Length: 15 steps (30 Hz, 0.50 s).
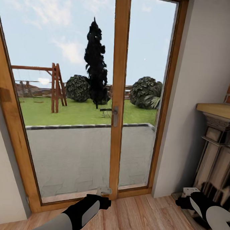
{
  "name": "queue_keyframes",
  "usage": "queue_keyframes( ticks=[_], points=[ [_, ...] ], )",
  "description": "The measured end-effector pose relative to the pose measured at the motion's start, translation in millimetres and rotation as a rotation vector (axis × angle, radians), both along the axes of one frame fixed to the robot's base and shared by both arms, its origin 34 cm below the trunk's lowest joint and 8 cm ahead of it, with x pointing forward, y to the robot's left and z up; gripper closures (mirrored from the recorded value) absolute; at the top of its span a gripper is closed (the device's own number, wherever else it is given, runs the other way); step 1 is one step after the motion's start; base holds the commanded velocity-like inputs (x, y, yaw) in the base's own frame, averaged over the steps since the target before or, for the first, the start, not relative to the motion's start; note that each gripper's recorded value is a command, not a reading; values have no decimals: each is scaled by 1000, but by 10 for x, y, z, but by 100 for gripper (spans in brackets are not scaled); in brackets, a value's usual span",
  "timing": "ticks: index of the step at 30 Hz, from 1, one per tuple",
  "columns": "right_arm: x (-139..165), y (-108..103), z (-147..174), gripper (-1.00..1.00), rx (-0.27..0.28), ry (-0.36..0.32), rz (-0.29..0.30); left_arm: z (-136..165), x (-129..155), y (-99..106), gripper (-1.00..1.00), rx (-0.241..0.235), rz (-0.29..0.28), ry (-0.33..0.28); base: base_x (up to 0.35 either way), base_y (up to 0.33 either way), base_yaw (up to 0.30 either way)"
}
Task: Put the three can of soda from the living room inside the tash can in the kitchen.
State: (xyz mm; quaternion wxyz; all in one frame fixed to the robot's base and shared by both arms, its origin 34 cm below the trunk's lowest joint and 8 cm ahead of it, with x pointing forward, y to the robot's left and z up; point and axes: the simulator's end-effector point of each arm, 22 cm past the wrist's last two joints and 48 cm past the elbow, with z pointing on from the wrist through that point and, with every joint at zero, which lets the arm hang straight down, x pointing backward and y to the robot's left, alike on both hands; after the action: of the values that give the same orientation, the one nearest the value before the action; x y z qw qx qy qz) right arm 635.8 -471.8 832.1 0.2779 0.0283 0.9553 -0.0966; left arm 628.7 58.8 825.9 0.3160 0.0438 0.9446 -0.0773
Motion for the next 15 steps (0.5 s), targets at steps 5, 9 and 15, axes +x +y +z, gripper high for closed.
queue_keyframes(
  ticks=[5, 9, 15],
  points=[
    [-15, 7, 47, -100, 0, 1, 1, 44, -17, 6, -100, 1, 1, 1, 0, 0, 0],
    [-28, 9, 85, -100, 0, 1, 2, 78, -32, 10, -100, 2, 1, 3, 0, 0, 0],
    [-47, 8, 141, -100, 0, 2, 3, 132, -51, 15, -100, 3, 2, 3, 0, 0, 0]
  ],
)
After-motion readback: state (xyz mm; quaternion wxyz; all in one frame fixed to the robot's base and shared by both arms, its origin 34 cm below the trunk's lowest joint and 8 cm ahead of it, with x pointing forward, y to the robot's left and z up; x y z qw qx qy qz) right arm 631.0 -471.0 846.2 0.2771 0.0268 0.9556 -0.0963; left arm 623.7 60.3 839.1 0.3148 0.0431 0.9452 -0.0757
